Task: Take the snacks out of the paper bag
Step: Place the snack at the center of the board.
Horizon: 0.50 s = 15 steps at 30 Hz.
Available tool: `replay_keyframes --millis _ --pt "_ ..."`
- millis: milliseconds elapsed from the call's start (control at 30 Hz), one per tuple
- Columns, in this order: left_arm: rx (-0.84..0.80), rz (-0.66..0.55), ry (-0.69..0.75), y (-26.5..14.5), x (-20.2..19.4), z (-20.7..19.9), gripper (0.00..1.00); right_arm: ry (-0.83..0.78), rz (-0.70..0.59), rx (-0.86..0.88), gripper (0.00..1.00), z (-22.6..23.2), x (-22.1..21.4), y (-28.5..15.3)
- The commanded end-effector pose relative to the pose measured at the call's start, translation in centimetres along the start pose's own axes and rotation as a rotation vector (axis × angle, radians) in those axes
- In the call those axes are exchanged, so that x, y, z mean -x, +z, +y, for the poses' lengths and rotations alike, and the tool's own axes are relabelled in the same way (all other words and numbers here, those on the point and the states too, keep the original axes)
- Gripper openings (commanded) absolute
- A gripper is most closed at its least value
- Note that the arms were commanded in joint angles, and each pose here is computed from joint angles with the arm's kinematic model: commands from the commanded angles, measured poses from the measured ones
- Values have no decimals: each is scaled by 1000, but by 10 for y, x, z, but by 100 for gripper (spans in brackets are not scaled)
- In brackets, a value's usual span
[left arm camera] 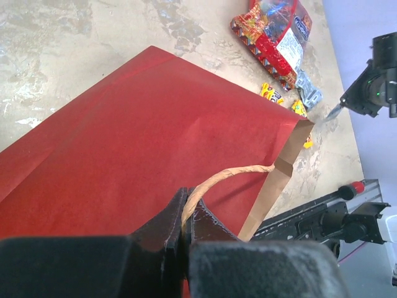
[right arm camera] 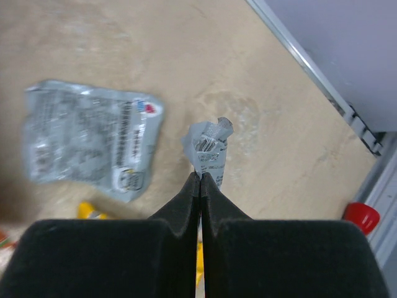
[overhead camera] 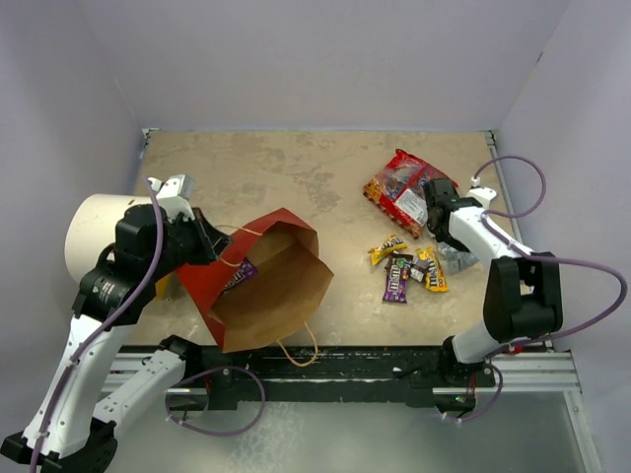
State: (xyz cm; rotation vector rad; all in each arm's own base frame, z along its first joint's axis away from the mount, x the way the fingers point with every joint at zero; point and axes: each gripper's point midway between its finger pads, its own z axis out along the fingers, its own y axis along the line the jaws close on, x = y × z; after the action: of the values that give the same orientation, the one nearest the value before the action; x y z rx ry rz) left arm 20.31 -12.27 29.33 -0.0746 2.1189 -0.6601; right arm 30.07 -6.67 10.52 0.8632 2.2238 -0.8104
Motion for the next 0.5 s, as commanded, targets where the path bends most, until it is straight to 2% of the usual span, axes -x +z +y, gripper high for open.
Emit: replay_keyframes --millis 0,100,167,333,467 --pt "-18 -67 16 -12 17 -8 0 27 -10 -134 0 -29 -5 17" --pt "-25 -69 14 -12 19 -10 0 11 27 -162 1 -33 -13 27" --pt "-24 -68 19 -11 20 -10 0 11 46 -166 9 -28 -12 31" --pt "-26 -59 34 -7 20 -10 0 21 86 -87 47 -11 -4 25" --pt "-31 -42 32 -1 18 -11 0 33 73 67 79 2 16 5"
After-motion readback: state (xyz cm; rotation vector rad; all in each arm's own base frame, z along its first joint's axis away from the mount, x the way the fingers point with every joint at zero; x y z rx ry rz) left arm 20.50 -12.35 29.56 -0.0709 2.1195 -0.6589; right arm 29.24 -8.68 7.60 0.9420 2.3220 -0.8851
